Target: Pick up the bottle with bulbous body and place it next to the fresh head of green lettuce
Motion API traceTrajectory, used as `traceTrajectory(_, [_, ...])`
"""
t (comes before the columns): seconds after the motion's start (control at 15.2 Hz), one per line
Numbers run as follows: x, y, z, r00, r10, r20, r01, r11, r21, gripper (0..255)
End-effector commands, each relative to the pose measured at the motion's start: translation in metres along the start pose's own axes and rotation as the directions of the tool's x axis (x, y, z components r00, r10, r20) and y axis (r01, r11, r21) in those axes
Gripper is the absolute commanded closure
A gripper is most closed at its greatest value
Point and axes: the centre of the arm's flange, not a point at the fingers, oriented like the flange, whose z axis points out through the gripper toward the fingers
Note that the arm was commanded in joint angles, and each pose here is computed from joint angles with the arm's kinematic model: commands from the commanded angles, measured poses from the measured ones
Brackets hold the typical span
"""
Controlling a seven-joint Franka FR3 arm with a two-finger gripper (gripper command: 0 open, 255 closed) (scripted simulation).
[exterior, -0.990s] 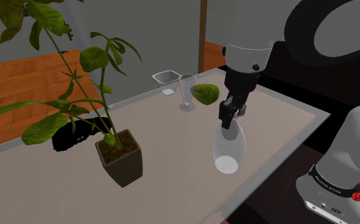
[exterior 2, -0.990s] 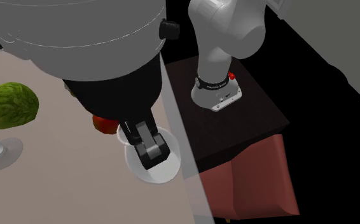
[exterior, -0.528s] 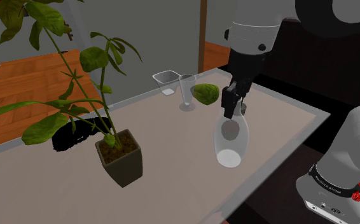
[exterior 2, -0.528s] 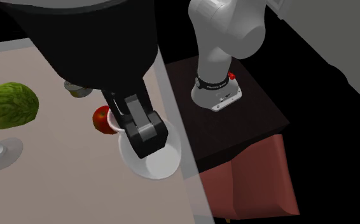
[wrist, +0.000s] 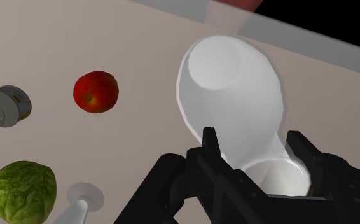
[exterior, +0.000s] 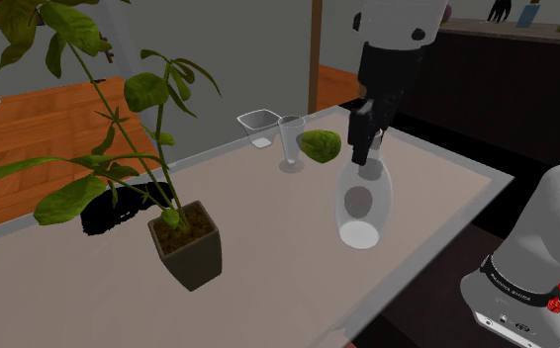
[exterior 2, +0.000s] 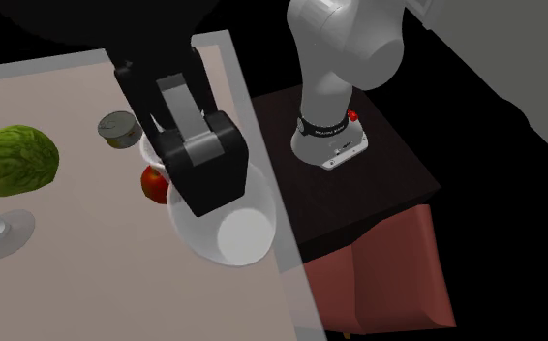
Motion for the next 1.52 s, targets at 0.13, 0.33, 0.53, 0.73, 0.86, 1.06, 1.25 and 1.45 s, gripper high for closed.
traceTrajectory(0.13, [0.001,0.000,-0.023,1.000,0.000,0.000,0.000,1.000,0.000,255])
traceTrajectory(0.33, [0.001,0.000,-0.039,1.000,0.000,0.000,0.000,1.000,0.000,255])
traceTrajectory(0.53, [0.002,0.000,-0.054,1.000,0.000,0.000,0.000,1.000,0.000,255])
traceTrajectory(0.73, [0.002,0.000,-0.070,1.000,0.000,0.000,0.000,1.000,0.000,255])
traceTrajectory(0.86, [0.003,0.000,-0.081,1.000,0.000,0.000,0.000,1.000,0.000,255])
traceTrajectory(1.06, [0.003,0.000,-0.097,1.000,0.000,0.000,0.000,1.000,0.000,255])
traceTrajectory(1.25, [0.004,0.000,-0.112,1.000,0.000,0.000,0.000,1.000,0.000,255])
traceTrajectory(1.45, [0.004,-0.001,-0.128,1.000,0.000,0.000,0.000,1.000,0.000,255])
